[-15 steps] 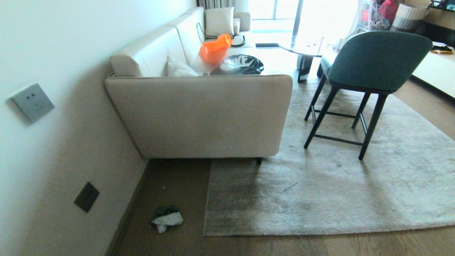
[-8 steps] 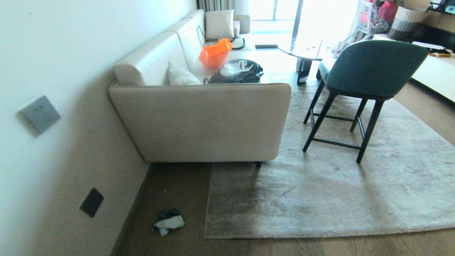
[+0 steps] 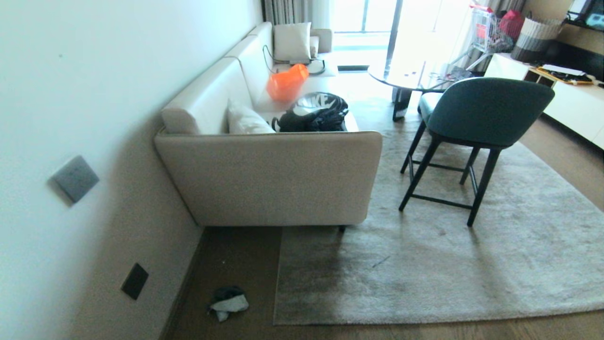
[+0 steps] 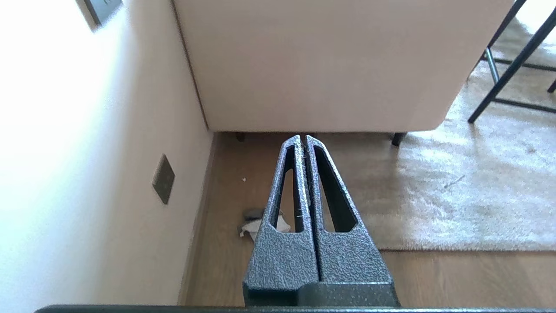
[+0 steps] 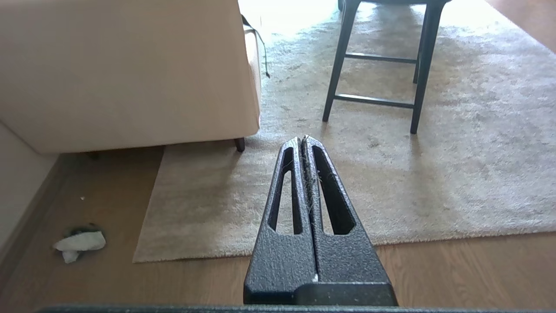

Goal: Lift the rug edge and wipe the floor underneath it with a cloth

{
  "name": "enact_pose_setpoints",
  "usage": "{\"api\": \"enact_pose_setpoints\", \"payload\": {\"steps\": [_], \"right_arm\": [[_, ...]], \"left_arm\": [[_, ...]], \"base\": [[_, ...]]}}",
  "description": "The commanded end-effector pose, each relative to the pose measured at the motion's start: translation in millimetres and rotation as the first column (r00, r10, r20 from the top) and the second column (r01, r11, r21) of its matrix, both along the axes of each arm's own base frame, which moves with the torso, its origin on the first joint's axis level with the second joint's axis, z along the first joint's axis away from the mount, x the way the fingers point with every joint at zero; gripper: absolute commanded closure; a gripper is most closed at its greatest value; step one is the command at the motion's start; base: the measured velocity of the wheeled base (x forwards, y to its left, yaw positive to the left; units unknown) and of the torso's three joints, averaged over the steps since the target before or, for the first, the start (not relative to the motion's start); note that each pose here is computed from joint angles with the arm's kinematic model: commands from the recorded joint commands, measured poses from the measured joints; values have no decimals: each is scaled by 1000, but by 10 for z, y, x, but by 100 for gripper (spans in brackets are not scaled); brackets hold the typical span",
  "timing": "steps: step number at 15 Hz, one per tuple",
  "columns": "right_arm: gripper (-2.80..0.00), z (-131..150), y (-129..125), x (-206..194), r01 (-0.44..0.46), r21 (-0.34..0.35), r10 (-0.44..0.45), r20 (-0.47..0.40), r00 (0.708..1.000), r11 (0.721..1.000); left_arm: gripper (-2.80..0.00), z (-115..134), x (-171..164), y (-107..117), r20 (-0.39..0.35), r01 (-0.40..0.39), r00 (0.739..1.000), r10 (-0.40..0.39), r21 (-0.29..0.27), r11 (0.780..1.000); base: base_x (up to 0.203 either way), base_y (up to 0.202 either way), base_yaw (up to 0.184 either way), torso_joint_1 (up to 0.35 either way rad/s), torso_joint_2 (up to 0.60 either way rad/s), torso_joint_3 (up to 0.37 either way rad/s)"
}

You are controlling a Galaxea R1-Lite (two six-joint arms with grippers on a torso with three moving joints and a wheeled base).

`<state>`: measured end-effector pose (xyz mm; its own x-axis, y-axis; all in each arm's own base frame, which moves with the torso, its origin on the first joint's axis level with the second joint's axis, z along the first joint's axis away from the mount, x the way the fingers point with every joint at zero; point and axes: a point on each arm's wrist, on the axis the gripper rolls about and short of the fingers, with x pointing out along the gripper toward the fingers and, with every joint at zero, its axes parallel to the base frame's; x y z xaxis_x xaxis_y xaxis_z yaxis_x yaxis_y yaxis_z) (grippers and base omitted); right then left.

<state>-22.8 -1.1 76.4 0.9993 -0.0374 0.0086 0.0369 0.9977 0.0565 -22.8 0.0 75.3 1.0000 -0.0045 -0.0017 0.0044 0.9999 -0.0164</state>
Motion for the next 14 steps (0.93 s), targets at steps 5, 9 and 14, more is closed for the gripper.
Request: {"api": "enact_pose_setpoints", "payload": {"steps": [5, 9, 14], "right_arm": [[0, 1, 0, 1, 0, 1, 0, 0, 1000, 1000], [0, 1, 0, 1, 1, 1, -1, -1, 1000, 1000], [0, 1, 0, 1, 0, 1, 0, -1, 1000, 1000]], "left_arm": [[0, 0, 0, 0, 0, 0, 1000, 0, 0, 1000], [0, 0, 0, 0, 0, 0, 1000, 0, 0, 1000], [0, 0, 0, 0, 0, 0, 1000, 0, 0, 1000]], "base": [[0, 0, 0, 132, -492, -367], [0, 0, 0, 164, -523, -359], [0, 0, 0, 201, -565, -366]]}}
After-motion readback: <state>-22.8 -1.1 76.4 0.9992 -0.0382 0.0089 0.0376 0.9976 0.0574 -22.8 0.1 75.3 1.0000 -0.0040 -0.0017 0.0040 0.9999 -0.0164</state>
